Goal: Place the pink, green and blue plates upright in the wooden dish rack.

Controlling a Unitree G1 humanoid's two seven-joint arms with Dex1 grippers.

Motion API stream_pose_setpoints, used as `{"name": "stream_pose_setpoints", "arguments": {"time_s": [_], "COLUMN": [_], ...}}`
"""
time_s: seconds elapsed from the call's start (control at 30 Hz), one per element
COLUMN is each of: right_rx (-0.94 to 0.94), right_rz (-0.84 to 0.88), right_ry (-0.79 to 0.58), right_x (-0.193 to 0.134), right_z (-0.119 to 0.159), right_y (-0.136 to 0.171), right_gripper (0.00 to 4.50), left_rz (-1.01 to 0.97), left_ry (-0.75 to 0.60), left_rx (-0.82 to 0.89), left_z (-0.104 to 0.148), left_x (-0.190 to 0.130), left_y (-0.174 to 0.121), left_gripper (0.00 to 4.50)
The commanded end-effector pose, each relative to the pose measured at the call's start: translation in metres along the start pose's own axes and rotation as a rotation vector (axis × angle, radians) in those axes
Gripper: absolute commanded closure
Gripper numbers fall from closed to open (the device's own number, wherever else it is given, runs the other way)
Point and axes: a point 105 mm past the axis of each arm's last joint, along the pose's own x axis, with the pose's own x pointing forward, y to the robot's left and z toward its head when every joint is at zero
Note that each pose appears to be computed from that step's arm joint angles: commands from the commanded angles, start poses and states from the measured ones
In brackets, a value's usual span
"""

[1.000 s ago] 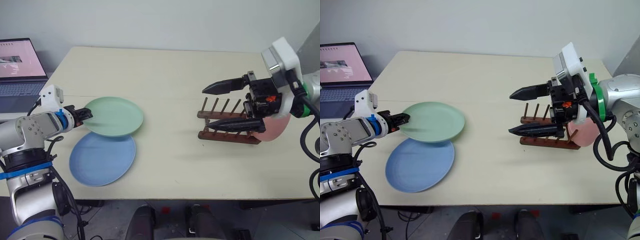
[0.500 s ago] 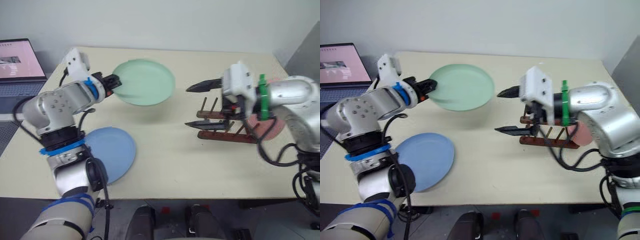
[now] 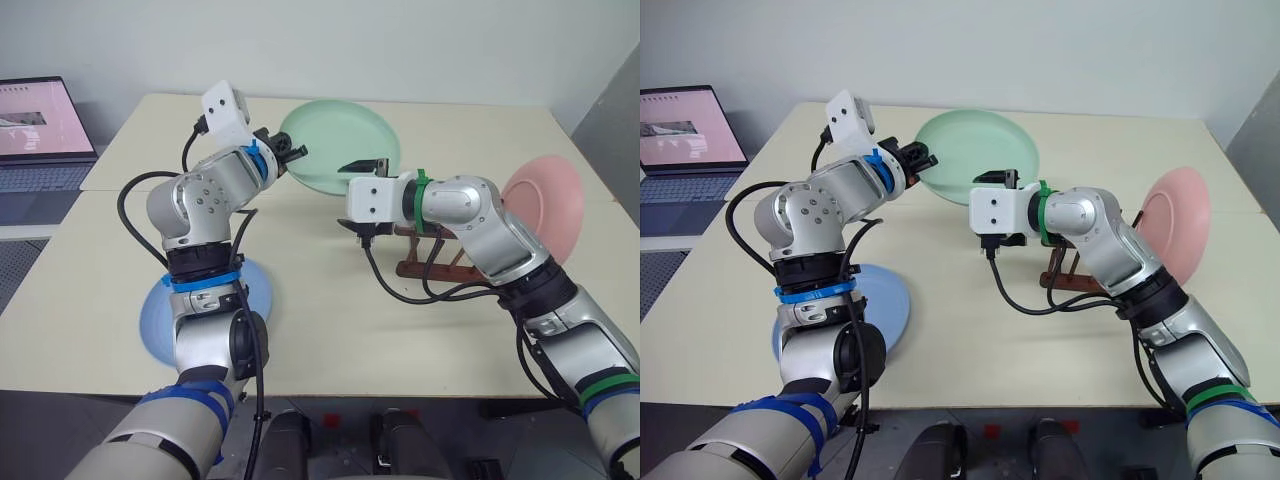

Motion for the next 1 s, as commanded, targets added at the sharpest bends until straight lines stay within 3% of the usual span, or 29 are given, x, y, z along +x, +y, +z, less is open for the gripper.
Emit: {"name": "stream_pose_setpoints", "arguments": {"time_s": [0.03, 0.27, 0.3, 0.4, 0.5, 0.67, 0.9, 1.0], "right_rx": [-0.045, -0.103, -0.112, -0.118, -0.114, -0.131, -0.134, -0.133], "right_rz": [-0.072, -0.127, -0.137, -0.153, -0.159, -0.210, -0.227, -0.228], "right_ry": [-0.019, -0.022, -0.023, -0.030, -0.032, -0.045, -0.046, -0.046], "right_x": [-0.004, -0.005, -0.005, -0.007, -0.010, -0.027, -0.032, -0.032], "right_z": [0.008, 0.011, 0.011, 0.012, 0.011, 0.014, 0.015, 0.015], "right_y": [-0.017, -0.023, -0.024, -0.026, -0.027, -0.034, -0.036, -0.036], "right_gripper": [1.69, 4.27, 4.45, 4.45, 4.50, 4.50, 4.50, 4.50], "left_rz": [-0.023, -0.005, -0.005, 0.004, -0.133, -0.373, -0.429, -0.432], "left_ry": [-0.056, -0.039, -0.031, -0.013, -0.021, -0.114, -0.150, -0.150], "left_rx": [0.015, 0.032, 0.030, 0.032, 0.116, 0.310, 0.344, 0.345], "left_z": [0.015, 0.012, 0.011, 0.010, 0.013, 0.048, 0.061, 0.061], "left_x": [-0.006, -0.006, -0.006, -0.007, -0.016, -0.062, -0.073, -0.073], "left_y": [-0.009, -0.003, -0.002, 0.006, -0.003, 0.010, 0.013, 0.014], "left_gripper": [4.50, 4.50, 4.50, 4.50, 3.73, 2.24, 0.34, 0.04]}}
